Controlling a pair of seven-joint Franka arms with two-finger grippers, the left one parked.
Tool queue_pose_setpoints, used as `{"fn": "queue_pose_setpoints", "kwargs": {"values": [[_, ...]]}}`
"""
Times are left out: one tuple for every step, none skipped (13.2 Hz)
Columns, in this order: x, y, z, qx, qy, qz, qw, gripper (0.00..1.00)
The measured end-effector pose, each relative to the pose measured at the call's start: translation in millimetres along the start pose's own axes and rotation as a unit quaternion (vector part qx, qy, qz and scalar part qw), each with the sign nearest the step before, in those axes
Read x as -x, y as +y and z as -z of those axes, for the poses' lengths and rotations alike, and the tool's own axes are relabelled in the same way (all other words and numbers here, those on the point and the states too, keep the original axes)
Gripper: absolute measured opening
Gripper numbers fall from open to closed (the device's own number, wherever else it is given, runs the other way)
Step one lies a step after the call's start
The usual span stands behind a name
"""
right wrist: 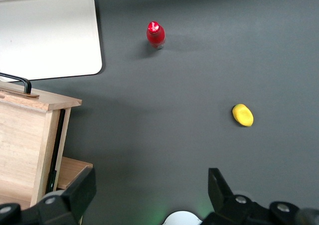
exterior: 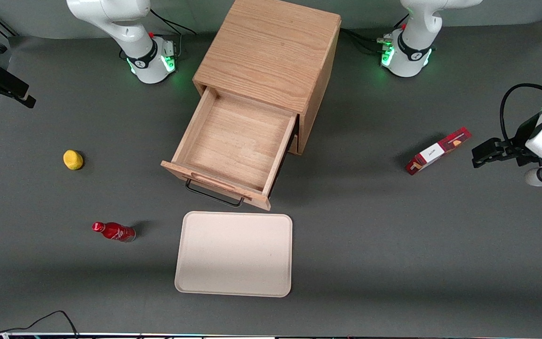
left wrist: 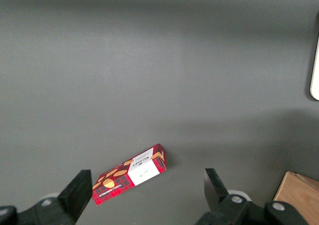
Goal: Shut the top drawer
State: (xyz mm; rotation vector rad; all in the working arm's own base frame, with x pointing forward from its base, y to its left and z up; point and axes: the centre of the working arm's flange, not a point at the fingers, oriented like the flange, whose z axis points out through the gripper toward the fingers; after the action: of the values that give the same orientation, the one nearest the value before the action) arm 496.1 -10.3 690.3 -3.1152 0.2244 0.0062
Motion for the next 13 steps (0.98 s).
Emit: {"fn": "queue_pose_setpoints", "kwargs": {"values": [[0.0,0.2,0.0,0.000,0.000,0.000,1.0000,1.00],[0.0,0.5,0.2,0.000,0.000,-0.001,1.0000,1.00],[-0.1,1.0,0.4,0.000,0.000,-0.001,1.0000,1.00],[-0.1,1.4,0.6,0.000,0.001,-0.001,1.0000,1.00],[-0.2,1.8,0.6,0.000,0.001,-0.002,1.0000,1.00],[-0.3,2.8,0.7,0.000,0.001,-0.003,1.0000,1.00],[-0.5,4.2,0.8,0.000,0.001,-0.004,1.0000,1.00],[-0.6,5.2,0.9,0.000,0.001,-0.005,1.0000,1.00],[-0.6,5.6,1.1,0.000,0.001,-0.006,1.0000,1.00],[-0.6,5.6,1.3,0.000,0.001,-0.006,1.0000,1.00],[-0.6,5.5,1.7,0.000,0.002,-0.006,1.0000,1.00],[-0.5,5.5,2.7,0.000,0.003,-0.006,1.0000,1.00],[-0.7,5.5,4.6,-0.001,0.005,-0.006,1.0000,1.00]]}}
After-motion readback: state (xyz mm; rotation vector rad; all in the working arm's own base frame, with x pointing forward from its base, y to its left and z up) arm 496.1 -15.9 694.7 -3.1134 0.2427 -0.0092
